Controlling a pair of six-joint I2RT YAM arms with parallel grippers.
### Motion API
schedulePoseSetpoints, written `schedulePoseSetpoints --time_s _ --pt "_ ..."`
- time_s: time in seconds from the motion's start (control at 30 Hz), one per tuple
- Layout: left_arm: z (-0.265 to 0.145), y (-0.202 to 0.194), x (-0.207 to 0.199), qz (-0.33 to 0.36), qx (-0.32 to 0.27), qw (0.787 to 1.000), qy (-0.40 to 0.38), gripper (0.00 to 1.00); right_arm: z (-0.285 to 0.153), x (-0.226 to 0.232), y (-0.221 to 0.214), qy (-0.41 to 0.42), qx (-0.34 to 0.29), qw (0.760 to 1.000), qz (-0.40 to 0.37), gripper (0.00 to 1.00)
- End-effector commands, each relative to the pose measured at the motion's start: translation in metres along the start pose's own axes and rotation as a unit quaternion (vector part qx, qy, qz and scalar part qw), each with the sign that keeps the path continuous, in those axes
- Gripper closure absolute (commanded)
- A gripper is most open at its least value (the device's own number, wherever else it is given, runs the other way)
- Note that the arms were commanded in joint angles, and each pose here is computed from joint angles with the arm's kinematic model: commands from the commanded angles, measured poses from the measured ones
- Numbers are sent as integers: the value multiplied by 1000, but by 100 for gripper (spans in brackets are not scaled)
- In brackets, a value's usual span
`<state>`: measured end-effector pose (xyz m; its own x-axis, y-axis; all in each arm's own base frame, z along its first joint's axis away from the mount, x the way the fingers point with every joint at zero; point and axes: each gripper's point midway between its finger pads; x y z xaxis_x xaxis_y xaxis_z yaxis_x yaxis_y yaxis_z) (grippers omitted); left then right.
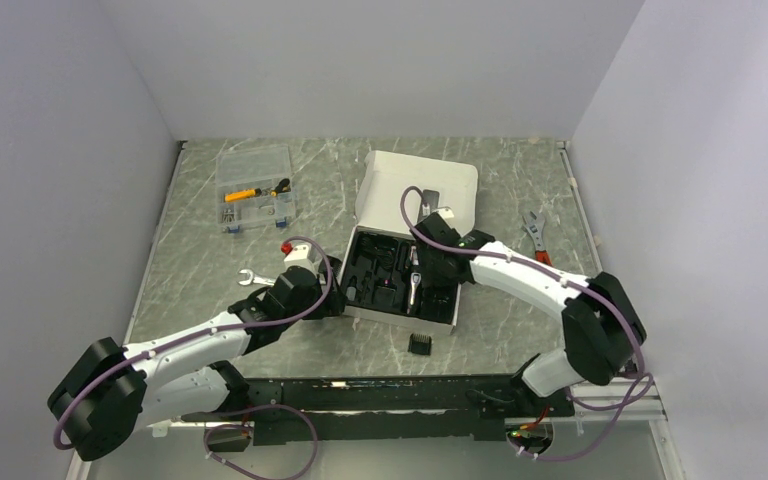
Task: Sort the hair-cutting tools
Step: Adjust the haircut tool in the storage box.
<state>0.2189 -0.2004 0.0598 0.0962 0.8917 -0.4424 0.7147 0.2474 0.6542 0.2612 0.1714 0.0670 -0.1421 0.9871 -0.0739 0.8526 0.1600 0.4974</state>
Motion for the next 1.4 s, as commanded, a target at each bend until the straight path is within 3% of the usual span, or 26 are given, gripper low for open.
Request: schedulePoseSetpoints --time_s 0.0,0.17,0.4,0.5,0.57,0.6,0.67,0.83,1.03,1.37 --pt "-1 2 -3 5 -2 1000 -4 22 -26 1 23 30 -47 998 -18 70" --pt "-2 2 -1 5 -3 1000 -3 21 -46 12 46 76 -91 990 -71 80" --pt "-3 3 -8 15 3 1000 -16 21 -53 29 74 113 -152 965 -179 77" --pt "-3 3 -11 25 12 999 -18 22 -63 40 85 151 -225 923 -274 76" --pt "-4 2 -12 26 14 999 -19 22 -67 37 89 142 -283 877 -361 77" --pt "-4 1 -11 25 16 999 -19 22 -68 33 92 127 -312 859 -385 80" --pt "-4 0 -10 24 17 999 -18 22 -67 25 96 114 -345 837 -409 97" --pt "-4 -3 -13 20 22 999 -27 22 -49 0 110 120 -312 853 -401 100" --pt "-4 -3 -15 20 24 999 -32 22 -29 4 104 151 -286 857 -400 100" --pt "-4 -6 -11 23 28 999 -26 22 -19 -3 96 176 -266 851 -418 100"
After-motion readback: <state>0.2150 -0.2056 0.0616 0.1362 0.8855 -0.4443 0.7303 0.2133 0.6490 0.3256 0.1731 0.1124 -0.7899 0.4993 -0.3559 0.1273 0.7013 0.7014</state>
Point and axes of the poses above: each gripper's point midway between its finger pads, its own z axis out along the fingers, its own x axis along the line the jaws close on, y = z × x, and after that the axes turned 1 degree about -z, right-handed
